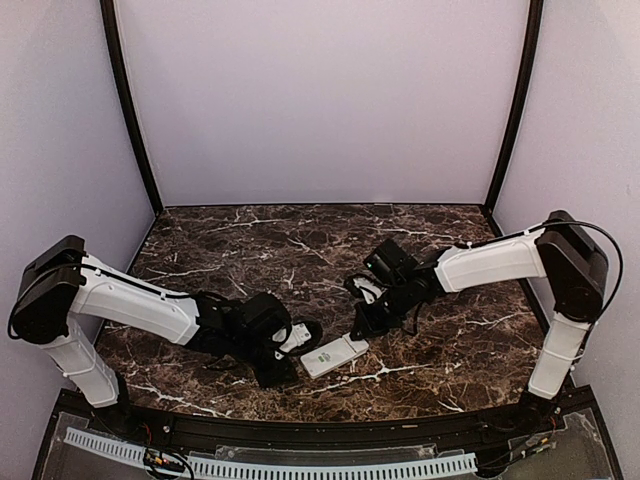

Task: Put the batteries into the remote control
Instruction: Load the battery cover onto the remote control without the battery cover, then pick up the remote control from the center of the board.

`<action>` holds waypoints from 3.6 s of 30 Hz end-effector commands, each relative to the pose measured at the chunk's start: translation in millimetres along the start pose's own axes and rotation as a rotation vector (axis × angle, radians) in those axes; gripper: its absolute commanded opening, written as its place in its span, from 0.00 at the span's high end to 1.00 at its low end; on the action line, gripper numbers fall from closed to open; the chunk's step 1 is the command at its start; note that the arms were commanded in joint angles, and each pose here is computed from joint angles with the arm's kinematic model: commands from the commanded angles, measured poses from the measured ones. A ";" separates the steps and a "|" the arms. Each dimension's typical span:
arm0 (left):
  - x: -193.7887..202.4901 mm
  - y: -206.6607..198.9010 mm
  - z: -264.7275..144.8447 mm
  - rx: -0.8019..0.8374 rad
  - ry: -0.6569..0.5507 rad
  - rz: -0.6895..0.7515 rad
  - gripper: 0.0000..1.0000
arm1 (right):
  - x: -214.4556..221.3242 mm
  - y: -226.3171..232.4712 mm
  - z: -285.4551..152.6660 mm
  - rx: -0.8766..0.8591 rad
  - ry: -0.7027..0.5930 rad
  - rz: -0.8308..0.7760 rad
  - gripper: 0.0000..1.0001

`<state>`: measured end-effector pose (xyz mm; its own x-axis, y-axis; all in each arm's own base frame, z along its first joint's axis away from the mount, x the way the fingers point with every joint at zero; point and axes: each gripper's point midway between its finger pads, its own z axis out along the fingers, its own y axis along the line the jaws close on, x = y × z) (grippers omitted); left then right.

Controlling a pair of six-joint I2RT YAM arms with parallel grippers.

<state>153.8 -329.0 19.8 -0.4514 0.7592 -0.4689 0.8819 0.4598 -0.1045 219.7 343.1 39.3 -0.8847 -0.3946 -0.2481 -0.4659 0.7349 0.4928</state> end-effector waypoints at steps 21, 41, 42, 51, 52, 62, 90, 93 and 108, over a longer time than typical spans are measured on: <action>1.9 -2.6 2.3 0.012 0.006 0.015 0.64 | -10.3 10.0 -28.6 0.103 -0.056 -0.054 1.00; 6.5 -1.9 7.8 0.012 0.016 0.021 0.64 | 1.5 -69.9 -22.6 0.598 0.066 -0.051 1.00; 6.6 -1.7 8.1 0.011 0.016 0.020 0.64 | 5.0 -70.8 -19.1 0.602 0.080 -0.052 1.00; 6.3 -2.0 9.0 0.012 0.017 0.026 0.64 | 17.0 -72.0 -9.6 0.625 0.116 -0.070 1.00; 6.5 -2.0 9.1 0.012 0.017 0.026 0.64 | 18.8 -71.7 -8.8 0.628 0.122 -0.074 1.00; 3.9 -1.1 11.1 0.009 0.013 0.030 0.64 | 39.1 -19.0 25.5 0.540 0.177 -0.154 1.00; -73.2 40.9 -112.1 -0.178 -0.445 -0.053 0.10 | -18.0 83.1 -60.6 0.083 -0.126 -1.042 0.09; -80.8 65.8 -143.6 -0.245 -0.544 -0.172 0.02 | 2.2 106.6 -40.6 -0.003 -0.085 -1.243 0.01; -63.1 126.4 -169.0 -0.368 -0.590 -0.384 0.01 | 16.1 78.2 52.7 0.034 0.207 -1.398 0.01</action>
<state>272.2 -246.0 200.6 -0.4407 0.1828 -0.8789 0.5493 0.8292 -0.1030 161.1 419.9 32.3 0.2783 -0.8668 -0.4137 -0.9582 -0.2803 -0.0574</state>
